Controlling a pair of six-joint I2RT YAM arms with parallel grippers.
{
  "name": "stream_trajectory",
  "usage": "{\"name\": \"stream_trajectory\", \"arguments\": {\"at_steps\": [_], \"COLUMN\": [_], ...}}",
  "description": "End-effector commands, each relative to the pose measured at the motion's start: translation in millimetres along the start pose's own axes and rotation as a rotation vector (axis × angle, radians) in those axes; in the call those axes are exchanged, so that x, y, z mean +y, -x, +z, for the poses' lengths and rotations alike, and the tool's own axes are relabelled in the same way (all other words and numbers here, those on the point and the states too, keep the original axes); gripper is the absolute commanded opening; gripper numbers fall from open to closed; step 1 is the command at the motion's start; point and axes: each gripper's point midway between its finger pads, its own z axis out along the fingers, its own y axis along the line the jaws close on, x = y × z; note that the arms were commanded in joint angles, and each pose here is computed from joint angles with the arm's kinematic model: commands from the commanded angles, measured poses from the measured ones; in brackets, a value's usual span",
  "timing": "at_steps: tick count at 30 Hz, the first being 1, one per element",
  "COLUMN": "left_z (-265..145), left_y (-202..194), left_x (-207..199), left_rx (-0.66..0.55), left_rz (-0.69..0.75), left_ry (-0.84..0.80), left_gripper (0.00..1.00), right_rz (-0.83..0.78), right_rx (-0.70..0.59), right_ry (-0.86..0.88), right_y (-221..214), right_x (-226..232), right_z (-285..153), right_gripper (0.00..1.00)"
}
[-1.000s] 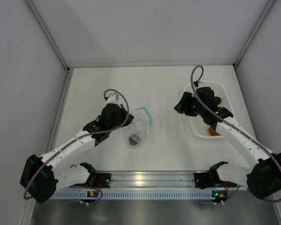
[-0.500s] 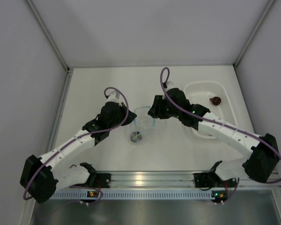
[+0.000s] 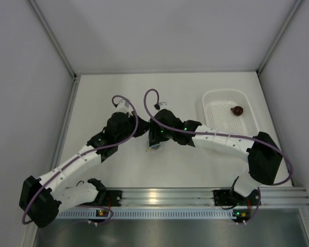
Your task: Open the zip-top bag and remove the fake food
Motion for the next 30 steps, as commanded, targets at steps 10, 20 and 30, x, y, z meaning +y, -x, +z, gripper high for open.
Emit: {"name": "stream_trajectory", "arguments": {"at_steps": [10, 20, 30], "left_z": [-9.2, -12.9, -15.6], "left_y": [12.0, -1.7, -9.0], "left_x": [-15.0, -3.3, 13.0], "left_rx": [-0.065, -0.048, -0.057], "left_rz": [-0.029, -0.025, -0.020], "left_ry": [-0.070, -0.078, -0.048], "left_gripper": [0.00, 0.00, 0.00], "right_rz": [-0.022, -0.026, -0.011], "right_rx": [-0.093, -0.060, 0.081], "right_ry": [-0.043, 0.009, 0.164], "right_y": [-0.2, -21.5, -66.1], "right_x": [14.7, 17.4, 42.6], "right_z": [20.1, 42.0, 58.5], "right_gripper": [0.38, 0.44, 0.51]}}
